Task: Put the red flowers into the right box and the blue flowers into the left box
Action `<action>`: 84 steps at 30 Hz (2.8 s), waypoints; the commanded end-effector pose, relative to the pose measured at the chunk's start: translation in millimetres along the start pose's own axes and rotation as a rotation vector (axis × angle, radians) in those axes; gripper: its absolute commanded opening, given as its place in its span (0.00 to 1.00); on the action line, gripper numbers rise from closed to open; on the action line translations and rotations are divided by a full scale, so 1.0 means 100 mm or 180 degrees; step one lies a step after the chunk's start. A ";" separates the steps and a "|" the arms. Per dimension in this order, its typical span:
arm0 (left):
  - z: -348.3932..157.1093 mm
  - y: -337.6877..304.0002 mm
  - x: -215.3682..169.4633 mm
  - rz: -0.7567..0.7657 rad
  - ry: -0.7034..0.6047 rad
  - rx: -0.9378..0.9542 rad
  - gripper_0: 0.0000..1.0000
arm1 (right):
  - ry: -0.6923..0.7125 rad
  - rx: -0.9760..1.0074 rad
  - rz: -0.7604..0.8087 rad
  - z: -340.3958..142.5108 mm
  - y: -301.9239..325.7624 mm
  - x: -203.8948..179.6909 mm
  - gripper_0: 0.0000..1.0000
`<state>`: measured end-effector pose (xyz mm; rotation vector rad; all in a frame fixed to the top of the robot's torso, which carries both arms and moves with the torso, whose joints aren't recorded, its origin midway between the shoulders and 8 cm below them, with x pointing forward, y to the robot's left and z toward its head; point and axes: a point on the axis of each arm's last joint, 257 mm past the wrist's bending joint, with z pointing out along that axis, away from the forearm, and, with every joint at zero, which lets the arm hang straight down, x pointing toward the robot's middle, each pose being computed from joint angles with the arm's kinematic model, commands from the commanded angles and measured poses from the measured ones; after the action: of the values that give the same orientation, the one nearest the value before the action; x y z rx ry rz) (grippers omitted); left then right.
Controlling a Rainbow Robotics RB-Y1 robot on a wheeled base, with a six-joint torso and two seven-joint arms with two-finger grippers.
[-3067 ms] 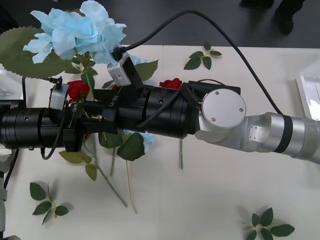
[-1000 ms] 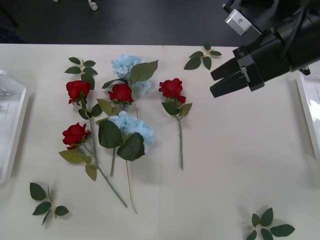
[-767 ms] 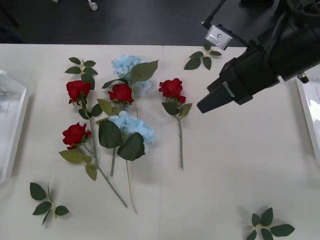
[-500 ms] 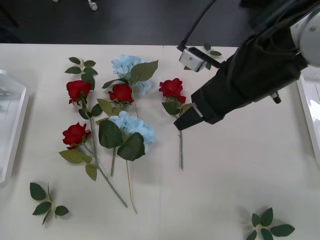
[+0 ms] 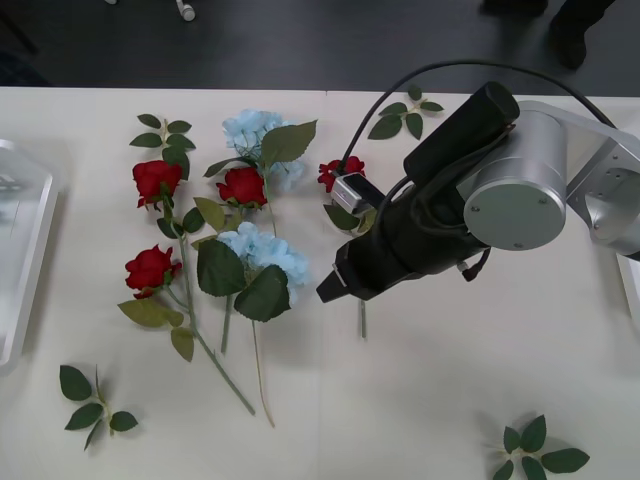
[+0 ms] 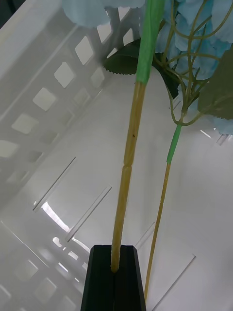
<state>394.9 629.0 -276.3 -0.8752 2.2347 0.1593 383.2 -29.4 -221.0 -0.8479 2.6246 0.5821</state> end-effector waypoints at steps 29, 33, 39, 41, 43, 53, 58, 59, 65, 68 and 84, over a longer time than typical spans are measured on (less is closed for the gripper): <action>-1.05 -0.72 0.23 0.0387 0.0354 0.0495 1.00 | -0.0148 0.0910 0.1313 0.63 -0.94 -0.55 1.00; -1.27 -0.99 0.50 0.0527 0.0544 0.0685 1.00 | -0.0161 0.0993 0.1346 0.72 -1.01 -0.56 1.00; -1.52 -1.66 1.00 0.0690 0.0847 0.1015 1.00 | -0.0181 0.1094 0.1387 0.85 -1.10 -0.57 1.00; -1.55 -1.84 1.16 0.0681 0.0922 0.1100 1.00 | -0.0197 0.1122 0.1393 0.88 -1.14 -0.58 1.00; -1.58 -2.04 1.30 0.0619 0.0972 0.1196 1.00 | -0.0209 0.1133 0.1404 0.91 -1.16 -0.59 1.00; -1.50 -2.59 1.81 0.0740 0.1000 0.1218 1.00 | -0.0256 0.1236 0.1302 1.05 -1.24 -0.55 1.00; -1.37 -2.68 1.95 0.0851 0.0978 0.1032 1.00 | -0.0235 0.1246 0.1279 1.06 -1.26 -0.53 0.56; -1.33 -2.70 1.96 0.0872 0.0982 0.0994 1.00 | -0.0232 0.1257 0.1280 1.06 -1.28 -0.52 0.37; -1.13 -2.75 2.02 0.0985 0.0994 0.0816 1.00 | -0.0213 0.1288 0.1261 1.06 -1.32 -0.50 0.00; -1.02 -2.77 2.07 0.1006 0.1001 0.0773 1.00 | -0.0213 0.1299 0.1257 1.04 -1.35 -0.50 0.00; -0.52 -2.77 2.27 0.0987 0.1008 0.0673 0.95 | -0.0090 0.1356 0.1291 -0.09 -1.47 -0.54 0.00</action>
<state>409.7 289.3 -357.8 -0.4425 2.6524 -0.0465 501.5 -109.3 -273.1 -0.1234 2.8146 0.1174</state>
